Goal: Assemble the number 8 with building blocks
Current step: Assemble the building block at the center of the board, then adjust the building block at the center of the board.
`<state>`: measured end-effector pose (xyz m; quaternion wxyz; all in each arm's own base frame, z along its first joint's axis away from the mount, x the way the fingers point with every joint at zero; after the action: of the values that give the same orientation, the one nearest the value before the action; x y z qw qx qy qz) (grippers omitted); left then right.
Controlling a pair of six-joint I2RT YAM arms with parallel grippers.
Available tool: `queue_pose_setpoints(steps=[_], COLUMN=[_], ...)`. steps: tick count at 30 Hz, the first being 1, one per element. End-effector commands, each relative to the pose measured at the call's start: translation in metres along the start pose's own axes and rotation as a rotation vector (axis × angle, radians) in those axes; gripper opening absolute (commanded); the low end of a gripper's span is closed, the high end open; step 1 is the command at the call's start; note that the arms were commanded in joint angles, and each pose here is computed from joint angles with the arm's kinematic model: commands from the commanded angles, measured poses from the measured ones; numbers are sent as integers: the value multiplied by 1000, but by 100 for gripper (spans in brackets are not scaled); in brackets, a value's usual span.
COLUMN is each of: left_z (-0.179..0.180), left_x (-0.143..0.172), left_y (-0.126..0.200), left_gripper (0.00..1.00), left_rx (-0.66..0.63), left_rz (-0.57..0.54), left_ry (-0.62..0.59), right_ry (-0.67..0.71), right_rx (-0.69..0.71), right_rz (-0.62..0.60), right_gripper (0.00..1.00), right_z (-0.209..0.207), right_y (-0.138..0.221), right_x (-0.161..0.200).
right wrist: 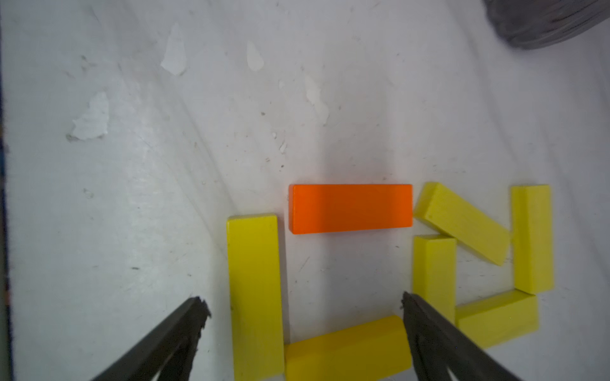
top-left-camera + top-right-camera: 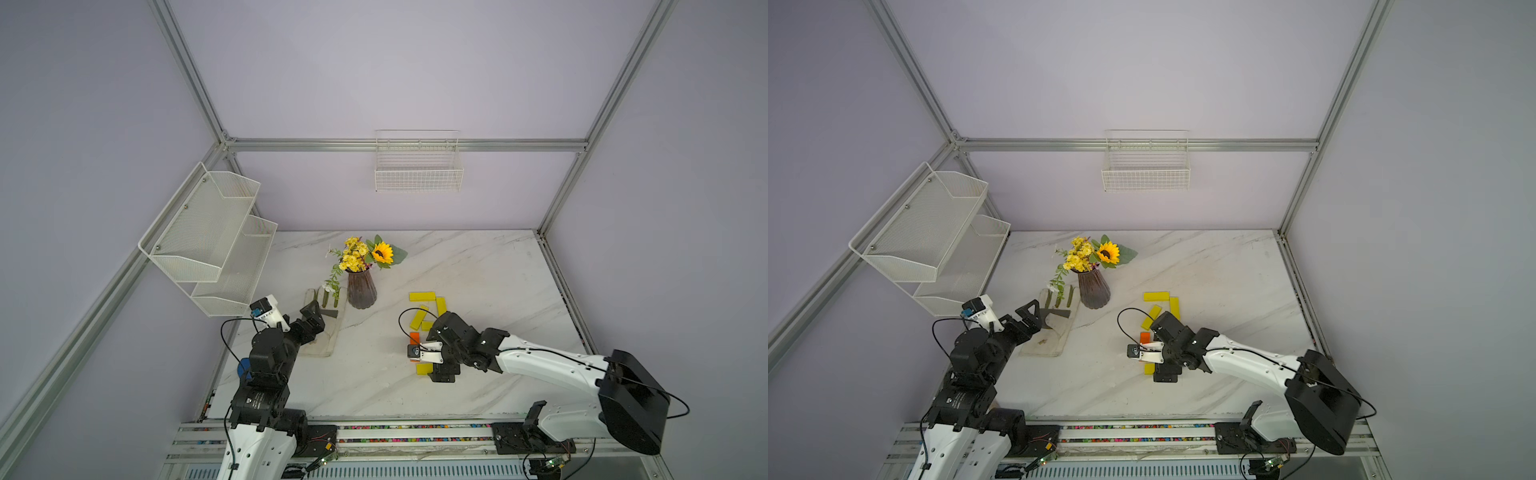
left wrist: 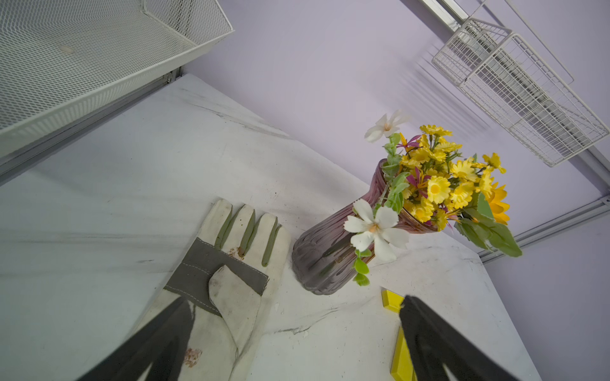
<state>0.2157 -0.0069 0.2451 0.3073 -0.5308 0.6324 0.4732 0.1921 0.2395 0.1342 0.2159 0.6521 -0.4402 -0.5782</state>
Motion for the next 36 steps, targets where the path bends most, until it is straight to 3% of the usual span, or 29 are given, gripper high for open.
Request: queue_pose_setpoints(steps=[1, 3, 5, 8, 11, 16, 18, 20, 23, 24, 25, 26, 29, 32, 36], left_z=[-6, -7, -8, -8, -11, -13, -14, -15, -15, -15, -16, -15, -15, -16, -14], left_x=[-21, -25, -29, -33, -33, -27, -26, -25, -24, -24, -24, -24, -24, -23, -21], left_y=[5, 5, 3, -1, -6, -14, -15, -15, -14, -13, -12, -11, -10, -9, -9], left_gripper=[100, 100, 100, 100, 100, 100, 100, 100, 100, 100, 100, 100, 100, 100, 100], left_rx=[8, 6, 8, 4, 20, 36, 48, 54, 62, 63, 66, 65, 70, 76, 69], left_rz=[-65, -80, -104, -135, -136, -103, -101, -97, -97, -97, -98, -99, -105, -103, -94], left_ry=[-33, -60, -89, -91, -90, -82, -78, -75, -73, -70, -69, -66, -60, -57, -60], right_ry=[-85, -195, -331, -405, -592, -1001, -1223, -1287, -1456, -1492, -1496, -1488, -1576, -1576, -1547], right_rx=[170, 400, 613, 677, 730, 737, 766, 722, 672, 596, 519, 446, 438, 371, 335], right_rz=[-324, -490, -550, -463, -385, -473, -449, -447, -547, -585, -609, -608, -377, -135, -16], right_gripper=[97, 97, 97, 97, 97, 97, 97, 97, 97, 97, 95, 85, 67, 52, 52], right_z=[-27, -55, -81, -96, -119, -165, -185, -196, -199, -201, -201, -201, -209, -202, -185], right_y=[63, 100, 116, 94, 68, 56, 54, 50, 52, 51, 51, 47, 25, -9, -42], right_x=[-55, -69, -61, -44, -22, 4, 19, 17, 16, 14, 11, 5, 8, 2, -9])
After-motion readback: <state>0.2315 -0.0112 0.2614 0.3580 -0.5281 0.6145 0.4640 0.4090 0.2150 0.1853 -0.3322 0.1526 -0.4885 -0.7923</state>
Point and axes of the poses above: each gripper's point midway between its finger pads, its own y axis back along the fingers, its own z axis along the line the jaws close on, x = y × z, the point moved 4 cm from there along y, back along the fingers, and after that the axes turned 9 degrees about -y, right-handed, at the moved point
